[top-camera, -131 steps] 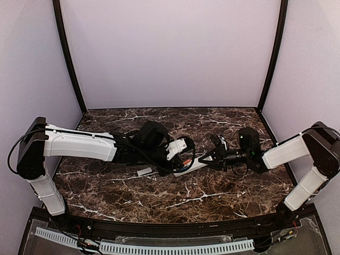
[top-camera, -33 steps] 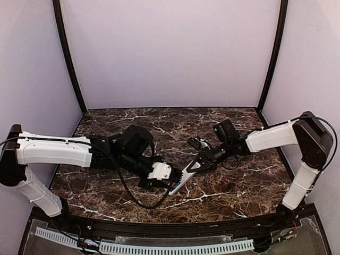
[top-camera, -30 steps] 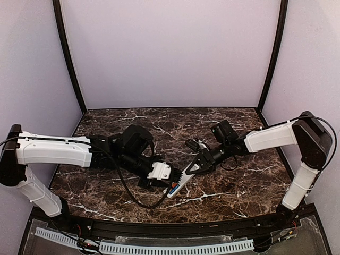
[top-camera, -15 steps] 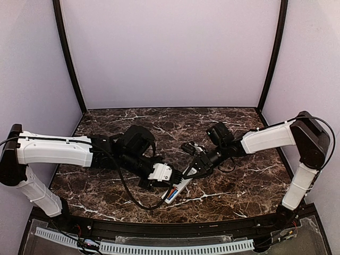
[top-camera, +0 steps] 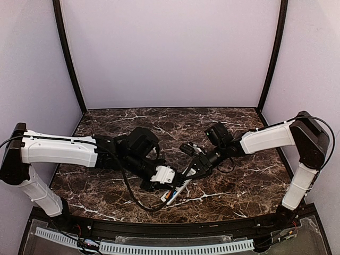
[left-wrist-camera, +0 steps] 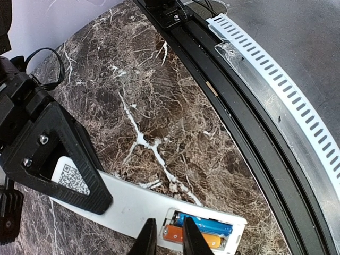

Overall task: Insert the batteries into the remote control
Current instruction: Press the battery in the battery compartment.

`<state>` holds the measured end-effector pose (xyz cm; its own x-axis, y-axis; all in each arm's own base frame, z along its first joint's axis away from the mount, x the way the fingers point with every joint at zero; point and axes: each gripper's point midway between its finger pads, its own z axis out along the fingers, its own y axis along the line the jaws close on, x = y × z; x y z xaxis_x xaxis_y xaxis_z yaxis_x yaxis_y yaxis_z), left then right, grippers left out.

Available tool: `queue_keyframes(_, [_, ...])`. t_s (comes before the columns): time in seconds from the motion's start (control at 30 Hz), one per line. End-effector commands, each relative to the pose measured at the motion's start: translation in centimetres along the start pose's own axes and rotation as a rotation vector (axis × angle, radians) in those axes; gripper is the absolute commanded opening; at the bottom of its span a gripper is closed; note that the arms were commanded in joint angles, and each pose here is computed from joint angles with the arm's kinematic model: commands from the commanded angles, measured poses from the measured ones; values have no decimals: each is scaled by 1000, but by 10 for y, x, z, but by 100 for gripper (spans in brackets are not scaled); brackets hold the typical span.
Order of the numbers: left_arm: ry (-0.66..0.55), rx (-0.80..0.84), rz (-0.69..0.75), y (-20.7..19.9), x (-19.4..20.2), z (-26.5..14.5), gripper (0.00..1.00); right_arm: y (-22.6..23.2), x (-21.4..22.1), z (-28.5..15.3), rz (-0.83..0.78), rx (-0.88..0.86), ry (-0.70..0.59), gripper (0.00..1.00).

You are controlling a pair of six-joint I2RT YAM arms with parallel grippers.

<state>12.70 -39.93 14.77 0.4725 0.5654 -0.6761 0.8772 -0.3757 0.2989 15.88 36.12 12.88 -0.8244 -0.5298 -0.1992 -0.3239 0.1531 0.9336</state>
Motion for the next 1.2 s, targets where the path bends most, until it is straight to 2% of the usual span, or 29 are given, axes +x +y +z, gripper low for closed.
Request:
queue_keyframes(0.0, [-2, 27, 4, -2, -5, -1, 16, 10, -5, 3, -41, -22, 8, 0])
queue_keyframes(0.37, [29, 34, -17, -2, 3, 6, 13, 13, -4, 4, -52, -26, 12, 0])
queue_keyframes(0.77, [55, 80, -45, -17, 14, 8, 3, 23, -6, 1, -98, -32, 3, 0])
queue_keyframes(1.17, [49, 137, -70, -30, 16, 8, 1, 33, -12, -12, -126, -40, -30, 0])
